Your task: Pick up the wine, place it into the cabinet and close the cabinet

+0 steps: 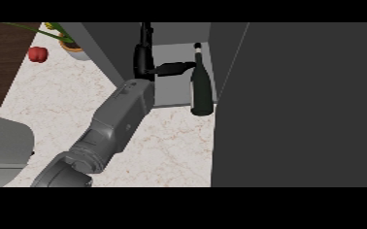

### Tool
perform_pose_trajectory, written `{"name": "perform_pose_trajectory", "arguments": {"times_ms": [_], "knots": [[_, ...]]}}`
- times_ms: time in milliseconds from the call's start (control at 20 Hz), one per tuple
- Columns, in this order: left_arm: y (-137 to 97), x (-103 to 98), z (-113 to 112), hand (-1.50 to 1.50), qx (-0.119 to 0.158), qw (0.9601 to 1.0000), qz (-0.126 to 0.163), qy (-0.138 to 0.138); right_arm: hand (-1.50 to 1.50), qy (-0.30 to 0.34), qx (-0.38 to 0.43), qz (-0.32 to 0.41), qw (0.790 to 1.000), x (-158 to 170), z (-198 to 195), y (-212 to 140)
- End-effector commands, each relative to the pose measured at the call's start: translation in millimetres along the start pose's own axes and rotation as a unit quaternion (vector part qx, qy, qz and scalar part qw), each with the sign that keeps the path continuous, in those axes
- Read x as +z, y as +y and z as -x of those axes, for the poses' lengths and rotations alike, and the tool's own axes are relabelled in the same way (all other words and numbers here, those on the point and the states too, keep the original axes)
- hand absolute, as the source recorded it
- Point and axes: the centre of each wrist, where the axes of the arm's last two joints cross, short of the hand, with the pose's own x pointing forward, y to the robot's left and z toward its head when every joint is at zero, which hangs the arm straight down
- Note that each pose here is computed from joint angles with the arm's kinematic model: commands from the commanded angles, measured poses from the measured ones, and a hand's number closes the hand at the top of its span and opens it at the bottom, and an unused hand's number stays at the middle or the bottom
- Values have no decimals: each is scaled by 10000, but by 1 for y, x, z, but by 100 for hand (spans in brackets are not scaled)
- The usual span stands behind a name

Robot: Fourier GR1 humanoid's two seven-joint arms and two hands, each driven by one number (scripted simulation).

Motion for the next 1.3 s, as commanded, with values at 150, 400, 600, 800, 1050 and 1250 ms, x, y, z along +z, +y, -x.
{"name": "perform_pose_trajectory", "arguments": {"times_ms": [150, 400, 600, 800, 1050, 1250], "knots": [[13, 17, 18, -150, 175, 9995, -83, 249, -150, -126, -80, -52, 9999, 13, -12, 12], [15, 19, 21, -150, 524, 9982, -178, 249, -150, -20, -125, -181, 9998, 3, -4, 4], [17, 24, 24, -150, 777, 9965, -94, 285, -150, -14, -54, -52, 10000, 10, -7, 10], [13, 20, 19, -150, 927, 9954, -37, 237, -150, 18, -45, -35, 10000, 13, -13, 9], [10, 30, 21, -150, 894, 9955, -106, 282, -150, 4, -127, -49, 9999, 13, -12, 6], [10, 66, 34, -150, 935, 9952, 29, 301, -150, -47, -63, 63, 9999, -1, -15, 16]]}}
